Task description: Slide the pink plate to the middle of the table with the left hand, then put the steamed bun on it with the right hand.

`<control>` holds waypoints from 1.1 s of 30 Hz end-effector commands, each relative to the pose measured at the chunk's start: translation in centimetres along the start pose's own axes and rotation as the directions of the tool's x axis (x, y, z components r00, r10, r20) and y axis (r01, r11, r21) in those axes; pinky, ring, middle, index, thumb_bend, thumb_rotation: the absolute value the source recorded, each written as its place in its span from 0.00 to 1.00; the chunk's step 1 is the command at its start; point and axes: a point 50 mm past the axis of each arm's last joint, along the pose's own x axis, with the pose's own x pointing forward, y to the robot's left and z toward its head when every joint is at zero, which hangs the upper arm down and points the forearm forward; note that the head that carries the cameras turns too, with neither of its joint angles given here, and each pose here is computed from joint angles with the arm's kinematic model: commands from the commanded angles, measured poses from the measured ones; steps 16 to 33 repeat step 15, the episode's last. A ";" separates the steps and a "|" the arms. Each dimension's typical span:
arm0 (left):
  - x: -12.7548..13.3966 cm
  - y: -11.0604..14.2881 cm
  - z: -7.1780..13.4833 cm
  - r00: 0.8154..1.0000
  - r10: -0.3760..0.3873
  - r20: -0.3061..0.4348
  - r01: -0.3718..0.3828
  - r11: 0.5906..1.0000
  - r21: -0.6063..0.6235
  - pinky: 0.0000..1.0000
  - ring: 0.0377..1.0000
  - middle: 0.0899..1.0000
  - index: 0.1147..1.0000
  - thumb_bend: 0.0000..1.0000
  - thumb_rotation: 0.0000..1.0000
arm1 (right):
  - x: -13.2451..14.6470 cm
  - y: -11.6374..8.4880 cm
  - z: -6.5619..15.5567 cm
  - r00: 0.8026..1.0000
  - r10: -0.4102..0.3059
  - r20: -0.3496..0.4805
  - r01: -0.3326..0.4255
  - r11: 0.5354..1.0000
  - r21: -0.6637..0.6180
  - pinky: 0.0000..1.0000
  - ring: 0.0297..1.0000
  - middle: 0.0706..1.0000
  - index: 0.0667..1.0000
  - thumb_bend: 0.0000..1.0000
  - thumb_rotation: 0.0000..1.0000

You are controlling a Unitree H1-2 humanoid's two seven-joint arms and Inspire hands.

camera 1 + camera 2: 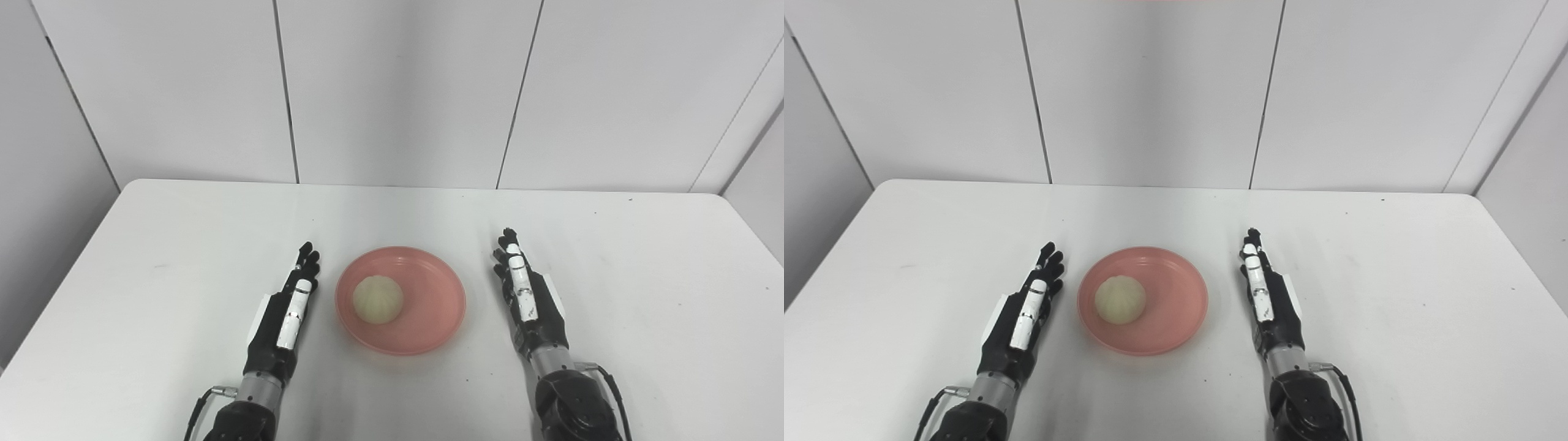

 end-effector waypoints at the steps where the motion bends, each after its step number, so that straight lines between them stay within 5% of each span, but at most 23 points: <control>1: -1.7 1.5 -3.2 0.990 0.021 -0.136 -0.019 1.000 0.016 1.00 1.00 1.00 1.00 0.38 1.00 | 0.0 0.2 -1.3 0.999 0.003 -0.047 -0.002 1.000 0.020 1.00 1.00 1.00 1.00 0.20 1.00; 13: -1.0 1.7 -3.2 0.990 0.010 -0.141 -0.007 1.000 0.019 0.98 0.99 1.00 1.00 0.38 1.00 | 0.0 -0.4 -3.6 0.997 -0.017 -0.081 0.023 0.998 0.067 1.00 1.00 1.00 1.00 0.17 1.00; 33: -0.9 1.7 -3.3 0.990 0.009 -0.140 -0.006 1.000 0.017 0.98 0.99 1.00 1.00 0.38 1.00 | 0.0 -0.5 -3.7 0.997 -0.017 -0.076 0.022 0.997 0.068 1.00 1.00 1.00 1.00 0.18 1.00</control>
